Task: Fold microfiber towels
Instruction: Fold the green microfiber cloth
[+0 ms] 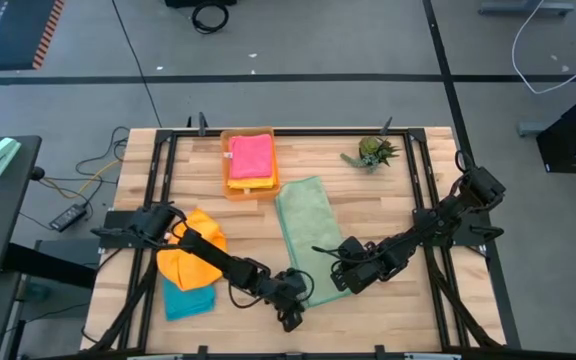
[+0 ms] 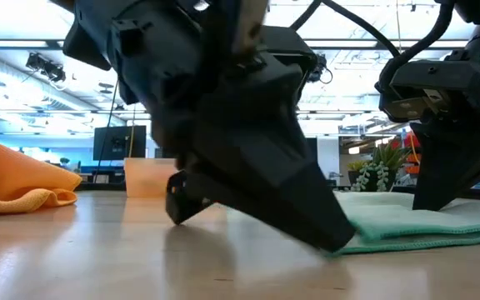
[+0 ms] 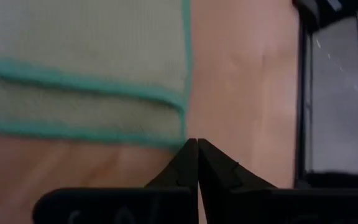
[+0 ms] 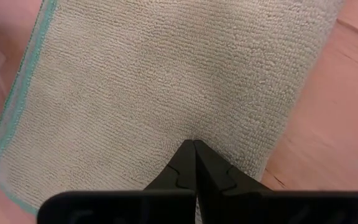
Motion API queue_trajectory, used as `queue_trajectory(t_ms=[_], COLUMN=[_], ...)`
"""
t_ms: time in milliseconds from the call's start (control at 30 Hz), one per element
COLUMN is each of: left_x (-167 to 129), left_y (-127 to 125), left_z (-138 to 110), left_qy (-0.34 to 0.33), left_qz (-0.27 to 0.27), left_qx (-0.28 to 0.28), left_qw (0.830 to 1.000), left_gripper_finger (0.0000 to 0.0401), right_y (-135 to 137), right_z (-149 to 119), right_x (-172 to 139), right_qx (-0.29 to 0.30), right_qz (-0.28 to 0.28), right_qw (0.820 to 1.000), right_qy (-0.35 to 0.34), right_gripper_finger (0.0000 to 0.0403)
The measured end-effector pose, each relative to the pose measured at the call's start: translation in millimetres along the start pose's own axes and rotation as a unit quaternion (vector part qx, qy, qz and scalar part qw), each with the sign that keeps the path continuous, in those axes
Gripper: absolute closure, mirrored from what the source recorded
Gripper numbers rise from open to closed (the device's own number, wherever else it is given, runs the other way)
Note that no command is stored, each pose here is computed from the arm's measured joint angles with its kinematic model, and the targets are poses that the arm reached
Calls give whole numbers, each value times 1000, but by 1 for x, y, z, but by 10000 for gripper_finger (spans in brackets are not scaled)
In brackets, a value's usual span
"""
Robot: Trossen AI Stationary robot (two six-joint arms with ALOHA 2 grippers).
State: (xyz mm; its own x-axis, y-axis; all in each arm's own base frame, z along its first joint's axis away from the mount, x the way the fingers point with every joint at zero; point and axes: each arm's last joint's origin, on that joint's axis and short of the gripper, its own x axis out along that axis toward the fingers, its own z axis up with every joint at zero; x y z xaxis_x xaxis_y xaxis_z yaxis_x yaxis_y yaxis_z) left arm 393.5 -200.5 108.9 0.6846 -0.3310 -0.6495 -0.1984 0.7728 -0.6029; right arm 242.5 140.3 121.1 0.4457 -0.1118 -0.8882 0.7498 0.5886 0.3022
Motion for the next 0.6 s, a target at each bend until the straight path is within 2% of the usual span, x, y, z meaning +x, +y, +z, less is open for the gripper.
queue_trajectory(t_ms=[167, 367, 500, 600], left_x=[-11, -31, -47, -47], left_y=[1, -9, -18, -17], left_z=[5, 23, 38, 38], left_qy=[48, 24, -12, -21], left_qz=[-3, -23, -35, -21], left_qx=[16, 83, 166, 281], left_qw=[999, 996, 985, 959], left_gripper_finger=[396, 386, 391, 396], right_y=[0, -1, -1, 0], right_z=[0, 0, 0, 0], right_x=[0, 0, 0, 0], right_qx=[-3, -13, -13, -12], right_qz=[-1, -3, -2, 0], right_qw=[1000, 1000, 1000, 1000], right_qy=[0, -3, -4, -4], right_gripper_finger=[401, 401, 401, 401])
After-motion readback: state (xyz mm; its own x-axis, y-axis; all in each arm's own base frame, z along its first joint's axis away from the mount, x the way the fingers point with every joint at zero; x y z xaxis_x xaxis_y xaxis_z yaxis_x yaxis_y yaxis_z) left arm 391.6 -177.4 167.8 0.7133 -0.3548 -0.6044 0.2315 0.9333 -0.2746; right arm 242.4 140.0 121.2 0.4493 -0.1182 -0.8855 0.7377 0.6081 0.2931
